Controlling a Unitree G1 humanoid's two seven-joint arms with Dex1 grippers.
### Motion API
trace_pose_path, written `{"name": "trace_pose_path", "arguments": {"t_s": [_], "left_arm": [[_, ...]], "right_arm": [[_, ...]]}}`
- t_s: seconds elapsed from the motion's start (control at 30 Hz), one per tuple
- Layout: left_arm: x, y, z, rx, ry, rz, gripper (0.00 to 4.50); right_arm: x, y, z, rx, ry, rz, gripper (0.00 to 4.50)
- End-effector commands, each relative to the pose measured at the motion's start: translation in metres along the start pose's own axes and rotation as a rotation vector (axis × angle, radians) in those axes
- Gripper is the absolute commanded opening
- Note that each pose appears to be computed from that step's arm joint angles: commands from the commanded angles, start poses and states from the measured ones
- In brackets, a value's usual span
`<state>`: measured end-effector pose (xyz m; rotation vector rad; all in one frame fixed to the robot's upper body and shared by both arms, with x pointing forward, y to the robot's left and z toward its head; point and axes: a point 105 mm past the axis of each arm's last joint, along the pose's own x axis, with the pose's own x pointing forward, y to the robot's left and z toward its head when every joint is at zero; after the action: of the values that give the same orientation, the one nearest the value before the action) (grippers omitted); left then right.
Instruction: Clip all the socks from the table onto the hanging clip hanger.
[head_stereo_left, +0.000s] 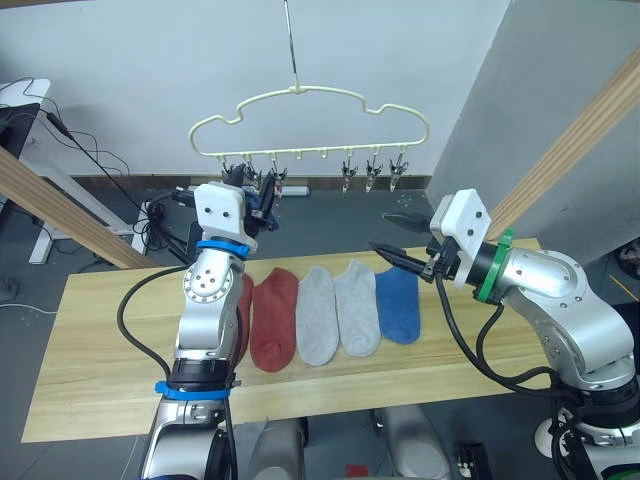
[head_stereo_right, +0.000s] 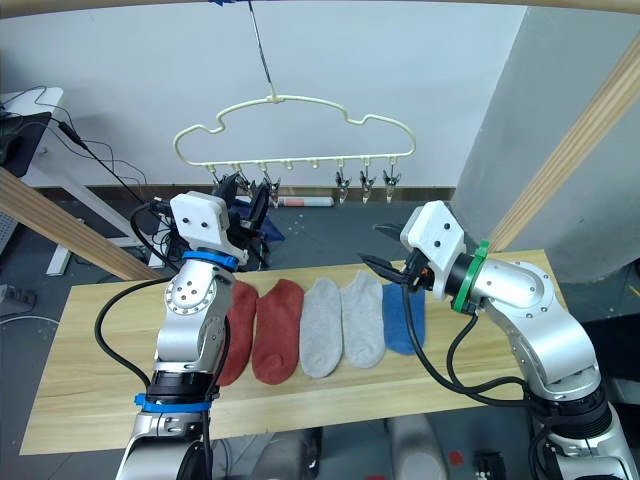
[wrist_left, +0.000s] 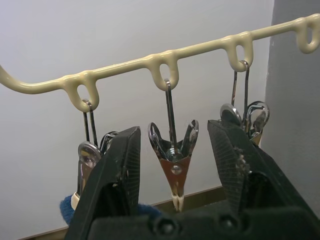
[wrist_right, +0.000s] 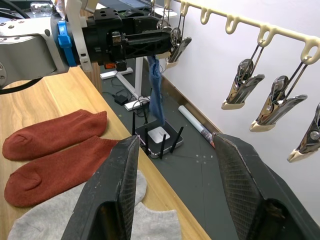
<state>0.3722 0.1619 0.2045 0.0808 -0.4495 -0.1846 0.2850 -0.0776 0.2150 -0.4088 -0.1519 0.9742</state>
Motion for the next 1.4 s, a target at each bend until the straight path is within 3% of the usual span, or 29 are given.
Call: {"name": "trace_pose_path", "arguments": {"t_s": [0.03,0.17,0.43,0.57,0.67,0.83,1.07,1.27,1.4], "left_arm": [[0.004,0.000,0.020,0.017,-0.077,0.004,1.15],[0.004,0.000,0.021,0.021,-0.080,0.003,0.28],[0.003,0.002,0.023,0.038,-0.082,0.004,0.25],[0.002,0.000,0.024,0.045,-0.082,-0.009,0.25],[0.001,-0.002,0.023,0.042,-0.075,-0.026,0.25],[0.000,-0.003,0.021,0.043,-0.057,-0.049,0.25],[0.000,0.000,0.020,0.045,-0.032,-0.071,0.25],[-0.001,0.002,0.020,0.047,-0.019,-0.081,0.25],[-0.003,0.001,0.020,0.031,-0.005,-0.107,0.25]], "right_arm": [[-0.001,0.007,0.018,-0.033,-0.074,0.031,2.42],[-0.001,0.010,0.022,-0.018,-0.101,0.047,2.42],[-0.001,0.014,0.017,-0.012,-0.086,0.053,2.42],[0.000,0.007,-0.015,0.012,0.043,-0.035,2.42],[0.000,-0.003,-0.054,0.083,0.159,-0.178,2.95],[0.009,0.000,-0.106,0.135,0.270,-0.307,4.50],[0.014,-0.017,-0.182,0.247,0.405,-0.541,4.50],[0.017,-0.014,-0.212,0.369,0.463,-0.581,4.50],[0.019,-0.009,-0.218,0.372,0.480,-0.569,3.62]]}}
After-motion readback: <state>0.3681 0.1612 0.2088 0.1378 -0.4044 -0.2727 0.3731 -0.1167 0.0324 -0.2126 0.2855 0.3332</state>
